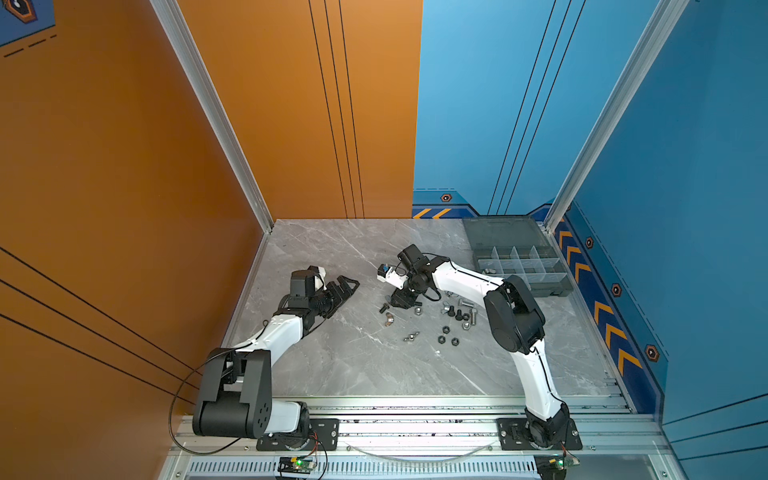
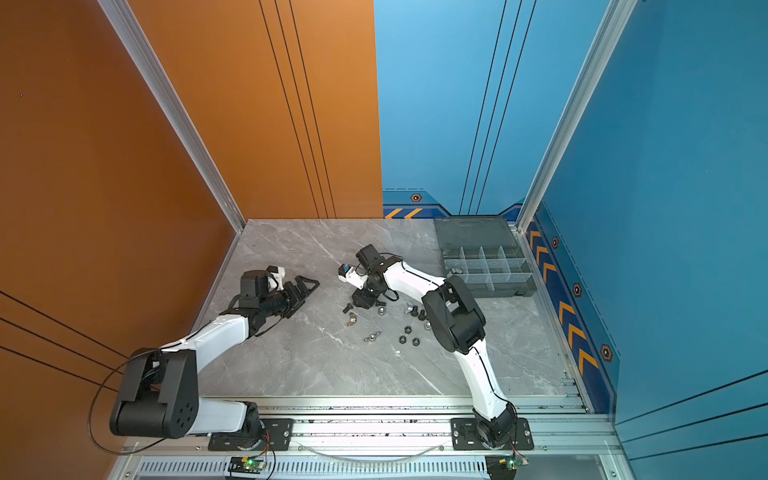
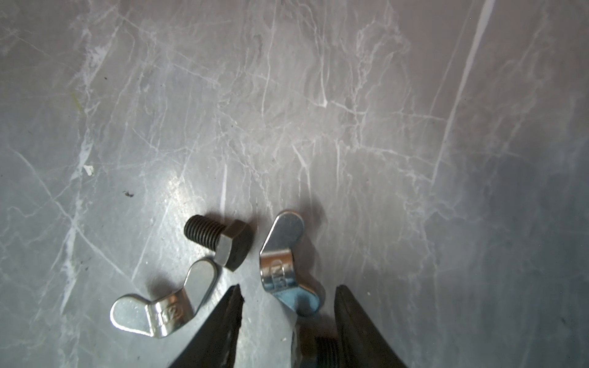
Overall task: Sort the screws and nuts into containers
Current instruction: 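Move the right gripper back to the pile and grasp another wing nut, then carry the second wing nut with the right gripper to the box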
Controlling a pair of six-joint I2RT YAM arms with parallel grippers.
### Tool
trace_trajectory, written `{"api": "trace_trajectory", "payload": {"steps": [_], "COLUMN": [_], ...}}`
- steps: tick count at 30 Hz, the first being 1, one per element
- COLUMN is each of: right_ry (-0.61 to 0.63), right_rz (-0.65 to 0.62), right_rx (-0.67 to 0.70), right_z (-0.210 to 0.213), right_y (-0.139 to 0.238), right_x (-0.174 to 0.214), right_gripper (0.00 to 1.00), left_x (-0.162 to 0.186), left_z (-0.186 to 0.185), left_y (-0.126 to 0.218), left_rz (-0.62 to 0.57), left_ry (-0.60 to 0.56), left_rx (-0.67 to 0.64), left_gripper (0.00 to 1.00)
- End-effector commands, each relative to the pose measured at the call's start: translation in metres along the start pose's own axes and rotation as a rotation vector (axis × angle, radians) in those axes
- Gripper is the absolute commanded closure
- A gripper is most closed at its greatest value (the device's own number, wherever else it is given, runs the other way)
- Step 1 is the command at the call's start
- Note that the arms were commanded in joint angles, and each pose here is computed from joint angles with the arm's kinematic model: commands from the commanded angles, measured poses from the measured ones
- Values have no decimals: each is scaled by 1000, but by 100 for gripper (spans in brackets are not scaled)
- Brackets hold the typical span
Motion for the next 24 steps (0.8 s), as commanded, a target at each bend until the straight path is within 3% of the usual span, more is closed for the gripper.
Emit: {"api": "trace_trajectory", "payload": {"steps": [1, 24], "right_ry": [18, -9], "right_rz": [28, 65], "right_rx": [5, -3], "right_z": [3, 1], "right_y": [-8, -26], "right_x": [0, 9], "right_gripper": [51, 63], "left_x": [3, 3], "left_z": [4, 7], "left_y": [0, -5], "left_rz": [13, 26], "left_ry": [7, 17], "left_rx": [1, 1], "left_gripper": [2, 2]}}
Point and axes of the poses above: each gripper's point midway between its finger pads, its own y axis back along the fingers, its own z axis along the line the jaws close on, x = y × z, the point moved 6 cm from there along y, back along the fingers, and after that the axes turned 6 degrees about -y, right-handed, at the moved point
